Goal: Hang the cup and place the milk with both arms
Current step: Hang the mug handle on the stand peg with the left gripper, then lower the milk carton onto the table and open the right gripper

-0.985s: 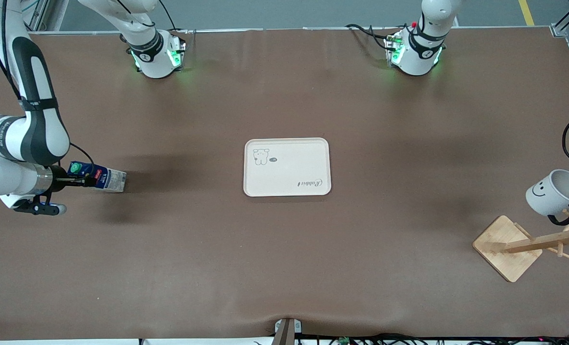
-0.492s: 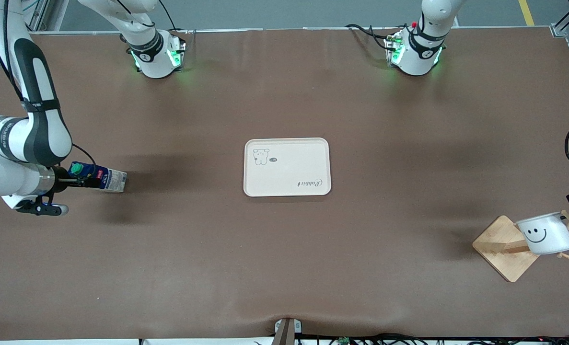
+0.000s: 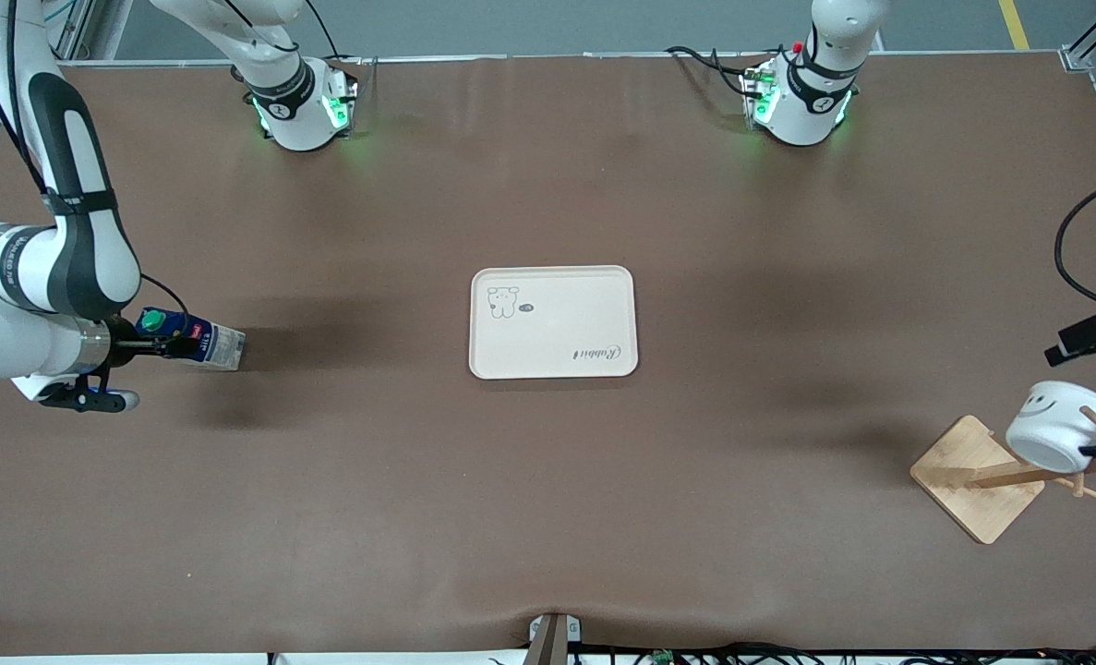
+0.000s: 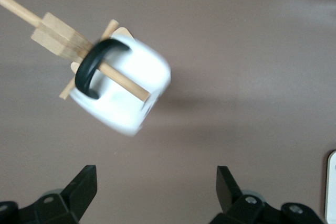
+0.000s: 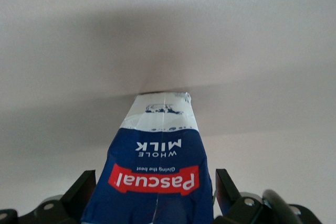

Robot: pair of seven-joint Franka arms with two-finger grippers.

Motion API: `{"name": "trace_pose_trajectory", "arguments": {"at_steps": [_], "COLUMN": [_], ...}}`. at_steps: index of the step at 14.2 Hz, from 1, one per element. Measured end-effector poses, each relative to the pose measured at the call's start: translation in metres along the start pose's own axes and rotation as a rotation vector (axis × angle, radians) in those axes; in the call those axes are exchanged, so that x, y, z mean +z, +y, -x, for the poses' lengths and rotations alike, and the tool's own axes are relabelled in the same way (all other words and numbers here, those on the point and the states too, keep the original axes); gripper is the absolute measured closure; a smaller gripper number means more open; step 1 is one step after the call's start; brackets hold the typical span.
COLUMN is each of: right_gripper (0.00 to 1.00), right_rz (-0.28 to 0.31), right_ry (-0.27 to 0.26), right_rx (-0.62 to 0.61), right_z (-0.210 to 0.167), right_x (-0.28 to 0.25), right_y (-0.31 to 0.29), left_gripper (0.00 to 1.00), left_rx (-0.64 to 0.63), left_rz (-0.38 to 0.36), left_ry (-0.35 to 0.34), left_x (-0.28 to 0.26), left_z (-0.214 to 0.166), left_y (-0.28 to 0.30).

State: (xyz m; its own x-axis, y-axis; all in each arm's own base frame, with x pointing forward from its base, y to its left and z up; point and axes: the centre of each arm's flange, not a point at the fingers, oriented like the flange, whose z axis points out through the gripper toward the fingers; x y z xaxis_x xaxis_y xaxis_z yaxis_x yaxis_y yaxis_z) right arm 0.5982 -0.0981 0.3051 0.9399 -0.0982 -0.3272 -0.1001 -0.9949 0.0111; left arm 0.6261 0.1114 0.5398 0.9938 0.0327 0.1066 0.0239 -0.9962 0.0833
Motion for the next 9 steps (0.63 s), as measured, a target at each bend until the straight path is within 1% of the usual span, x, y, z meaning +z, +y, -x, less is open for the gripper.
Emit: {"name": "trace_pose_trajectory", "arguments": {"at_steps": [2,4,7,9], "right_gripper": [0.00,0.00,0.00,0.00], "right_rz": [-0.001,-0.002,-0.002,-0.002], "right_ry": [-0.023,-0.035,-0.036,-0.033], "right_rx": [0.000,-0.003,-0.038,-0.048], "right_z": [0.003,0.005,0.006,0.006], "right_x": [0.000,-0.004,-0.014,-0.019], "right_y": [0.000,-0.001,0.000,0.001], "left_gripper": [0.00,0.00,0.00,0.00], "left_rx": [-0.008,-0.022,-0.009,-0.011], "left_rz": [-0.036,-0.063,-0.089,-0.093], "left_ry": [-0.032,-0.051,-0.053,-0.035], "left_x": [-0.016,-0.033,-0.057,-0.071], "left_z": [0.009,0.019,0.028,0.028], "left_y": [0.030,0.055,0.076,0.077]}}
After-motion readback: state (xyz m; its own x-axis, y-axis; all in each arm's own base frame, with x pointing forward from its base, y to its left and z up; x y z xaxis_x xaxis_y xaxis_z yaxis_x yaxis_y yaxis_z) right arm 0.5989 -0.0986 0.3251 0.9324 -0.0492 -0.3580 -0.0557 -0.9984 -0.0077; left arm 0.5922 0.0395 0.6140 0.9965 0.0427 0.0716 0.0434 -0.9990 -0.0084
